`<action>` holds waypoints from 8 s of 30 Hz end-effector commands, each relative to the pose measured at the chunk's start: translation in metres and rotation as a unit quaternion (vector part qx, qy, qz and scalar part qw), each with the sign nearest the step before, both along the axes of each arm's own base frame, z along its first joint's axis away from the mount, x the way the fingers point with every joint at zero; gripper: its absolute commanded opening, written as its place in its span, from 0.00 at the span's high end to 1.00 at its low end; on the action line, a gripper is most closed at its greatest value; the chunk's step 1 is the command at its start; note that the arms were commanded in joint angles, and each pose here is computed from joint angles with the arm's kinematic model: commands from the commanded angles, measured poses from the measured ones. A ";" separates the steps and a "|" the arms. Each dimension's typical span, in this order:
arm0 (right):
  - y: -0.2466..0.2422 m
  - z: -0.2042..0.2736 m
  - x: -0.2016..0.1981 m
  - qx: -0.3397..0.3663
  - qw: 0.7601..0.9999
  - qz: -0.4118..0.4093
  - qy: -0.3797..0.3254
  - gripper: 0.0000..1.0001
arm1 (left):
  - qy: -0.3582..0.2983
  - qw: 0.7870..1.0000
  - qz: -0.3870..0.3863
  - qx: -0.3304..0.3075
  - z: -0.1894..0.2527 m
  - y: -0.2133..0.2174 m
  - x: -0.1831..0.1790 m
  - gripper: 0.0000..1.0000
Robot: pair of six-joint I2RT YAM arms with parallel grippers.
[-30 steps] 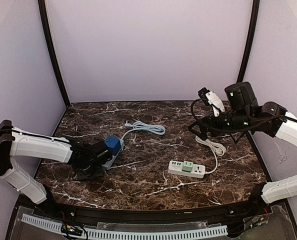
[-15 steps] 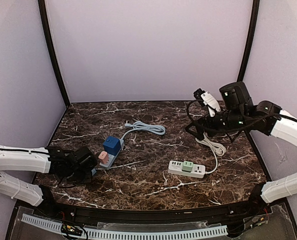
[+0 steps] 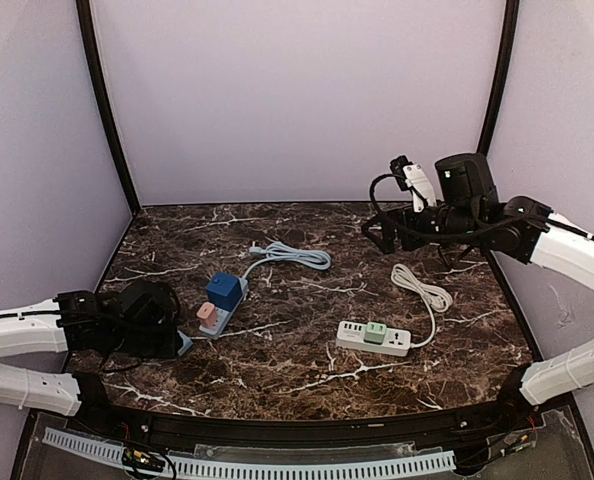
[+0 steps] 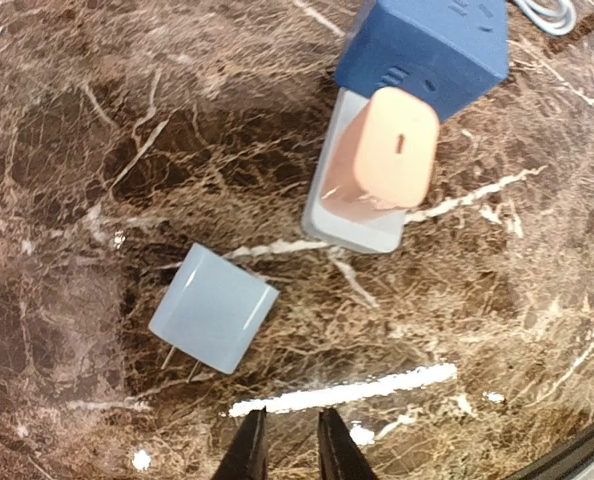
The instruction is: Insert the plug
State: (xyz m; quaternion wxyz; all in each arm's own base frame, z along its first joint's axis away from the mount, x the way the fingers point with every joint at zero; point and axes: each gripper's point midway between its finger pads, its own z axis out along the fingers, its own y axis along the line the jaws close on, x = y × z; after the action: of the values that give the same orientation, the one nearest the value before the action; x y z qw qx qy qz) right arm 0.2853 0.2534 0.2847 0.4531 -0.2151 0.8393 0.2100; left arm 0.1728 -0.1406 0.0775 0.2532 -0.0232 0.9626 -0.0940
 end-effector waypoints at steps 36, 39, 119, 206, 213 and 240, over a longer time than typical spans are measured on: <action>-0.001 -0.017 -0.019 0.037 0.982 0.006 0.183 0.02 | 0.051 0.989 -0.087 0.104 0.039 0.014 0.000 0.32; -0.003 -0.018 -0.020 0.029 0.984 0.010 0.176 0.01 | 0.054 0.989 -0.100 0.093 0.031 0.009 0.001 0.30; 0.024 0.017 -0.058 0.150 0.924 0.066 0.345 0.01 | -0.097 0.908 -0.407 -0.020 0.132 -0.153 0.055 0.84; 0.019 -0.055 -0.100 0.173 0.819 0.056 0.545 0.57 | -0.159 0.806 -0.561 -0.101 0.168 -0.378 0.016 0.92; 0.018 -0.062 -0.103 0.164 0.817 0.055 0.550 0.67 | -0.156 0.805 -0.563 -0.100 0.166 -0.380 0.016 0.92; 0.009 -0.055 -0.079 0.142 0.855 0.030 0.498 1.00 | -0.117 0.808 -0.572 -0.076 0.144 -0.361 0.001 0.01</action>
State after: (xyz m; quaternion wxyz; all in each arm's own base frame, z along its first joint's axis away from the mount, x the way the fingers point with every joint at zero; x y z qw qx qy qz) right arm 0.1938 0.2642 0.2218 -0.0348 -0.0357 0.9049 0.4228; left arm 0.1834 -0.5164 0.2148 0.2675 0.5188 0.7547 -0.2994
